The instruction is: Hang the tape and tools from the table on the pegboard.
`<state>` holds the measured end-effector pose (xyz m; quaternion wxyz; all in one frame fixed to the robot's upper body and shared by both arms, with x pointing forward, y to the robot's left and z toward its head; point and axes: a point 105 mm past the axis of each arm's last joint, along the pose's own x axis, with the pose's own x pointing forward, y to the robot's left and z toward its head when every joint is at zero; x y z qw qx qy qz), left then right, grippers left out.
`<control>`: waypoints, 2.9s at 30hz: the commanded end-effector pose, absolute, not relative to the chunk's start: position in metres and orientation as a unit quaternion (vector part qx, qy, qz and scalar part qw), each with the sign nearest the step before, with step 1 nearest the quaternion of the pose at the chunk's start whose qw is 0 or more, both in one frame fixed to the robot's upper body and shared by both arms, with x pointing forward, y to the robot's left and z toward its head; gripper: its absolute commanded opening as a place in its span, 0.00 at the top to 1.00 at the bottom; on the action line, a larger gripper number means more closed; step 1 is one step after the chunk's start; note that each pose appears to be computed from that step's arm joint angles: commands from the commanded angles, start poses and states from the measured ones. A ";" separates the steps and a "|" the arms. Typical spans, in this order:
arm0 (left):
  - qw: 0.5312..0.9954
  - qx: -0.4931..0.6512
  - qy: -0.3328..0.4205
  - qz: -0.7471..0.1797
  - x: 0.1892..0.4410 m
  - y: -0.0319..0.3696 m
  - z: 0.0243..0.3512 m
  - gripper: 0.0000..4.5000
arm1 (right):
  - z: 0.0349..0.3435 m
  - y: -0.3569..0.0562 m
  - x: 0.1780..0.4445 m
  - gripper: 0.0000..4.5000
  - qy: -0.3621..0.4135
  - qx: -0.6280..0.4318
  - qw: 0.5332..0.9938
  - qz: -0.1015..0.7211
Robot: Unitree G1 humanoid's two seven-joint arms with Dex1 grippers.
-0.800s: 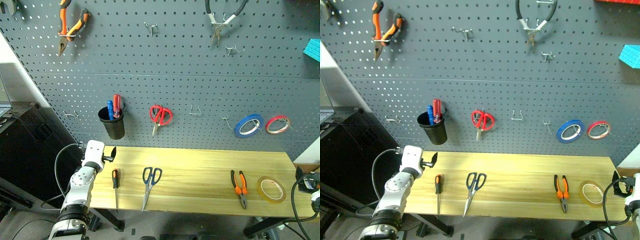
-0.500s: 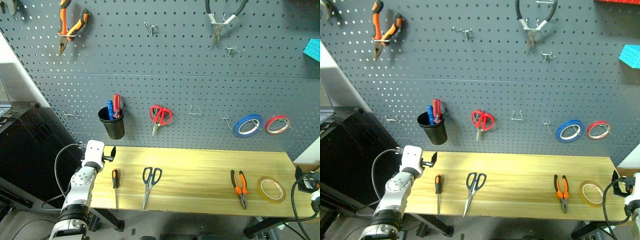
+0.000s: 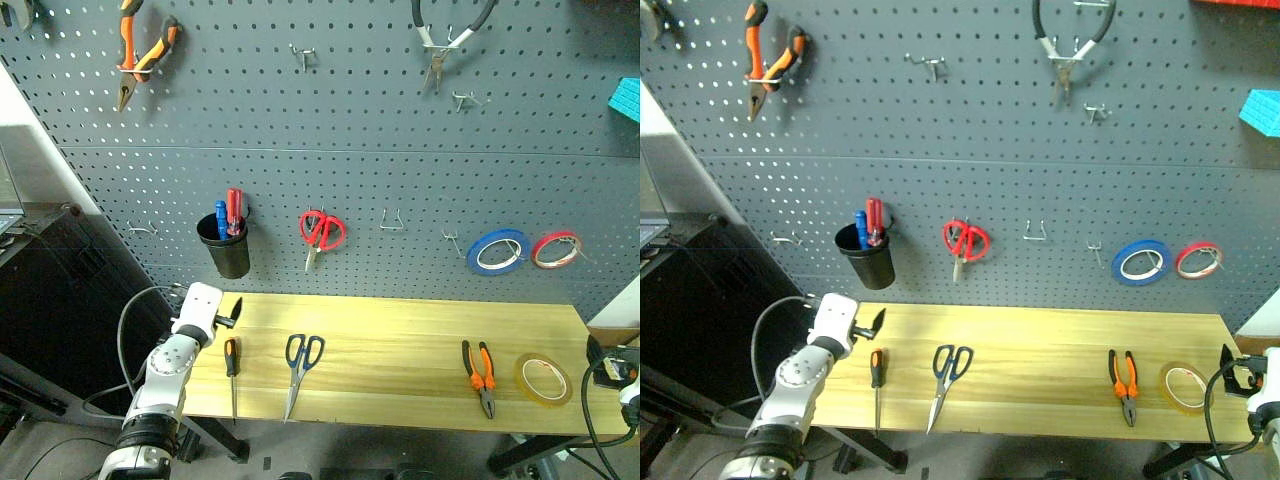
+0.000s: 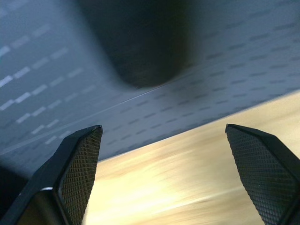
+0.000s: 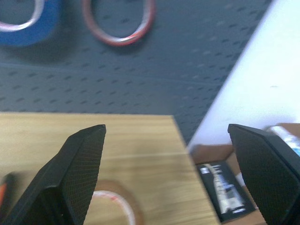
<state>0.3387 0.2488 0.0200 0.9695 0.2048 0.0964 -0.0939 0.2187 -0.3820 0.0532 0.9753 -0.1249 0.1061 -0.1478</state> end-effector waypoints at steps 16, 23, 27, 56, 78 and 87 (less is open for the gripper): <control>0.781 0.261 0.055 -0.565 0.280 0.082 0.072 0.01 | 0.040 -0.323 0.244 0.00 0.270 -0.075 0.960 -0.024; 0.701 0.273 0.059 -0.656 0.263 0.055 0.082 0.01 | 0.029 -0.331 0.266 0.00 0.314 -0.058 0.948 0.008; 0.680 0.297 0.026 -0.670 0.259 0.041 0.091 0.01 | 0.018 -0.333 0.279 0.00 0.336 -0.053 0.940 0.023; 0.680 0.280 -0.044 -0.677 0.252 0.013 0.105 0.00 | 0.005 -0.359 0.289 0.90 0.377 -0.124 0.918 0.021; 0.850 0.199 -0.133 -0.470 0.299 0.047 0.144 0.00 | 0.173 -0.150 0.243 0.90 -0.127 -0.304 0.943 0.036; 0.871 0.143 -0.140 -0.449 0.300 0.042 0.157 0.00 | 0.176 -0.147 0.291 0.90 -0.157 -0.301 0.936 0.088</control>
